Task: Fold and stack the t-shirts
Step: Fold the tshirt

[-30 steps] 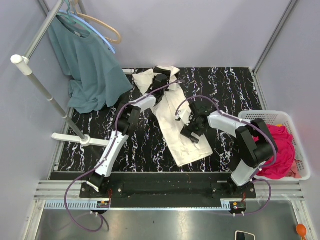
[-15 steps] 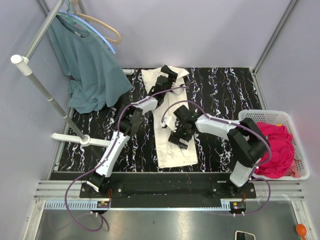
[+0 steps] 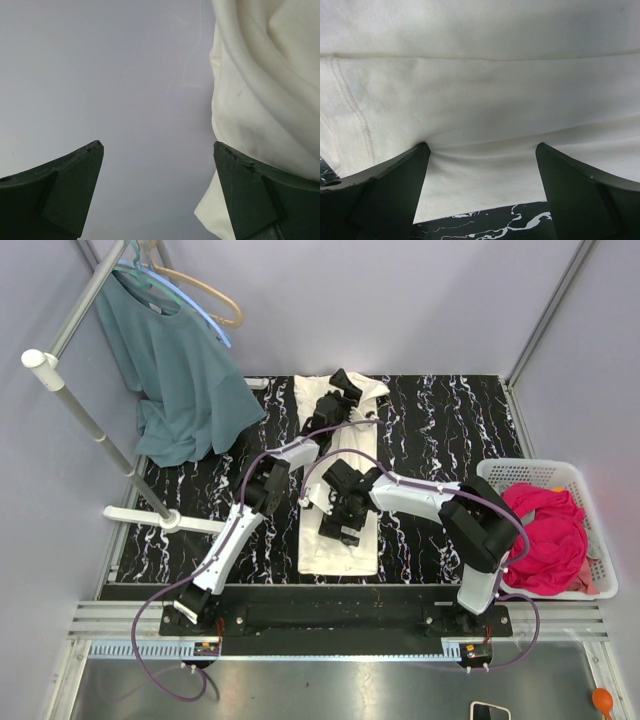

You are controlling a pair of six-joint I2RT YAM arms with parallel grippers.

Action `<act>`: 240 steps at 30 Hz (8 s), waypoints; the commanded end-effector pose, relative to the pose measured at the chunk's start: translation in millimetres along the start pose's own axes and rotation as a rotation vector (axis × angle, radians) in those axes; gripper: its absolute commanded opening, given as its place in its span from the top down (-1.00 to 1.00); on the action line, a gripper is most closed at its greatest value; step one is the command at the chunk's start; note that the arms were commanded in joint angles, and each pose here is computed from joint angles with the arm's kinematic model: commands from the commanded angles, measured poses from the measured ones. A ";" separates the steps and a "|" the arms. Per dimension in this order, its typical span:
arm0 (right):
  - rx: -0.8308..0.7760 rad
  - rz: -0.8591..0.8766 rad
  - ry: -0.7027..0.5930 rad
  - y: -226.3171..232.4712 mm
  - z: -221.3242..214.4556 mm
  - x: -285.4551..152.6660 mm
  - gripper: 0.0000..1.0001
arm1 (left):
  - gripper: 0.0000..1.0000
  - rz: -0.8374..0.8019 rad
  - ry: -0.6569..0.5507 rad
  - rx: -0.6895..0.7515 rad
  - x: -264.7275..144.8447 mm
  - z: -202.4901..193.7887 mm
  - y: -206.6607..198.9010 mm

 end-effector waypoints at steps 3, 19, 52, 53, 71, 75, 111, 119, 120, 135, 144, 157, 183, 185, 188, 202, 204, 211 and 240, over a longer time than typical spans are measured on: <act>0.014 0.038 0.008 18.9 1.3 -21.1 -0.99 | -0.98 0.133 0.042 -0.075 -13.0 -14.7 43.6; 0.052 -0.204 -0.120 11.8 -6.2 -93.0 -0.99 | -0.98 0.194 0.339 -0.329 -104.0 -76.3 161.7; 0.020 0.114 -0.070 73.8 -64.0 -74.9 -0.89 | -0.93 -1.347 -0.247 -1.044 -468.5 108.7 39.4; 0.010 0.122 -0.063 76.3 -64.3 -73.9 -0.89 | -0.93 -1.358 -0.255 -1.048 -467.5 110.6 39.1; -0.130 0.086 -0.015 76.4 -95.8 -85.1 -0.79 | -0.85 -1.317 -0.265 -1.016 -427.4 114.0 31.7; -0.149 0.065 -0.027 76.5 -104.2 -90.3 -0.79 | -0.85 -1.326 -0.262 -1.027 -427.4 115.6 31.8; -0.154 0.120 -0.052 73.2 -17.6 -30.9 -0.68 | -0.83 -0.938 0.058 -1.019 -423.7 2.2 -10.3; -0.164 0.110 -0.033 70.2 -16.6 -23.4 -0.61 | -0.83 -0.949 0.055 -1.011 -425.4 3.0 -14.1; -0.168 0.107 -0.031 69.7 -17.0 -22.8 -0.59 | -0.83 -0.953 0.053 -1.013 -425.4 3.6 -14.7; -0.180 0.098 0.014 67.5 -26.8 -11.4 0.09 | -0.83 -0.985 0.057 -1.016 -428.9 6.6 -23.5; -0.177 0.092 0.035 67.6 -32.5 -14.5 0.53 | -0.83 -1.002 0.064 -1.020 -432.8 8.1 -28.1; -0.161 0.109 0.093 74.7 -54.4 -41.7 0.66 | -0.83 -0.999 0.066 -1.018 -429.0 6.1 -22.3; -0.151 0.099 0.129 78.7 -77.4 -63.3 0.60 | -0.83 -1.027 0.081 -1.007 -425.2 5.0 -24.5; -0.148 0.103 0.137 79.4 -79.6 -63.7 0.59 | -0.83 -1.026 0.082 -1.005 -424.8 4.7 -24.5; -0.146 0.098 0.155 79.4 -85.1 -63.3 0.56 | -0.83 -1.030 0.081 -1.005 -424.7 5.0 -24.8; -0.132 0.105 0.185 81.4 -96.8 -55.3 -0.43 | -0.84 -1.041 0.086 -0.997 -425.6 4.9 -27.2; -0.129 0.101 0.169 81.0 -92.7 -57.7 -0.48 | -0.84 -1.044 0.087 -0.997 -425.6 5.0 -27.9; -0.118 0.113 0.141 83.7 -83.6 -62.2 -0.58 | -0.84 -1.061 0.087 -0.997 -426.4 6.8 -31.6; -0.147 0.048 0.171 80.9 -97.8 -51.2 -0.66 | -0.95 -1.195 -0.190 -0.960 -452.2 88.4 22.7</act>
Point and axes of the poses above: each gripper's point midway between its finger pads, its own x axis out along the fingers, its own y axis along the line the jaws close on, z = x × y, the point moved 6 cm from there along -x, back along the fingers, and after that the axes turned 8 degrees about x, right-handed, at the moved point
